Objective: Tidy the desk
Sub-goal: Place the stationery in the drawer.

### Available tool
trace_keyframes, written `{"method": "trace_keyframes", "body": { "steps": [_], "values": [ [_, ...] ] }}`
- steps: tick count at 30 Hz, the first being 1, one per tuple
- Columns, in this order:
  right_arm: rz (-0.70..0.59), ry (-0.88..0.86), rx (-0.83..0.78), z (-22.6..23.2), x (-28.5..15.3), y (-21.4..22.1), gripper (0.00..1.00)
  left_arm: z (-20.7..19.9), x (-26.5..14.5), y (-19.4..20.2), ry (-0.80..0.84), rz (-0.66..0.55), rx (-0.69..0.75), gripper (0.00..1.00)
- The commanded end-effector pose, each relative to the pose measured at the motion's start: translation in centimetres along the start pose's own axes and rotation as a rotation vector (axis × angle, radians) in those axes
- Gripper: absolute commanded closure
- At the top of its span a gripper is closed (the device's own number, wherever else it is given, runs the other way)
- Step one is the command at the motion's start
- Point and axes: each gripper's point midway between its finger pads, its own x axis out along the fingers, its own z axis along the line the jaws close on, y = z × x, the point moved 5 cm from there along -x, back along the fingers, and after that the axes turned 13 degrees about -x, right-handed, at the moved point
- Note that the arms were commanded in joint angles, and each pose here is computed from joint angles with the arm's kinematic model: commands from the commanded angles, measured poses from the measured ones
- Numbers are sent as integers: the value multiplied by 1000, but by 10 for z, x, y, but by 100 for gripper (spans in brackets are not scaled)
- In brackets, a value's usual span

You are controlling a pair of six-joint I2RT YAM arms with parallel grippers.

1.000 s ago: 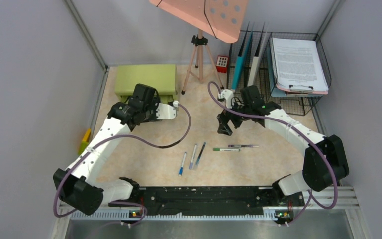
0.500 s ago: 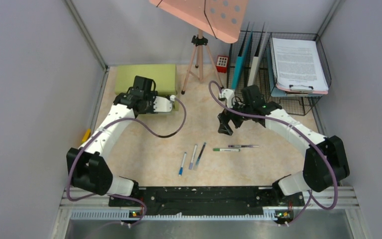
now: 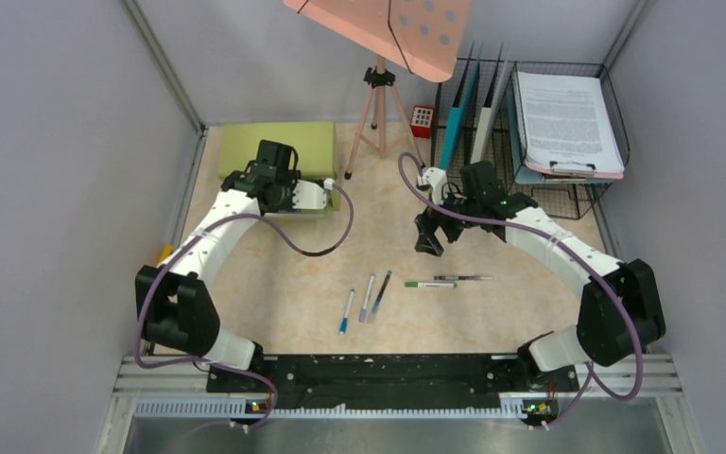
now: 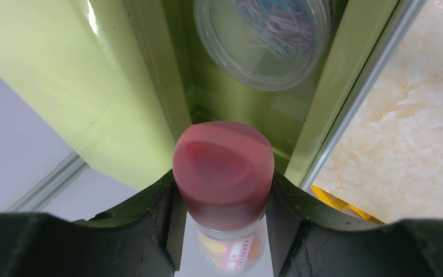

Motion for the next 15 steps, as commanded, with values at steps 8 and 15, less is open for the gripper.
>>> {"method": "trace_keyframes", "body": {
  "steps": [8, 15],
  "values": [
    [-54, 24, -29, -3, -9, -8, 7, 18, 7, -2, -57, -23, -42, 98],
    [-54, 27, -28, -4, -9, -8, 7, 15, 15, -2, -38, -12, -48, 91]
  ]
}}
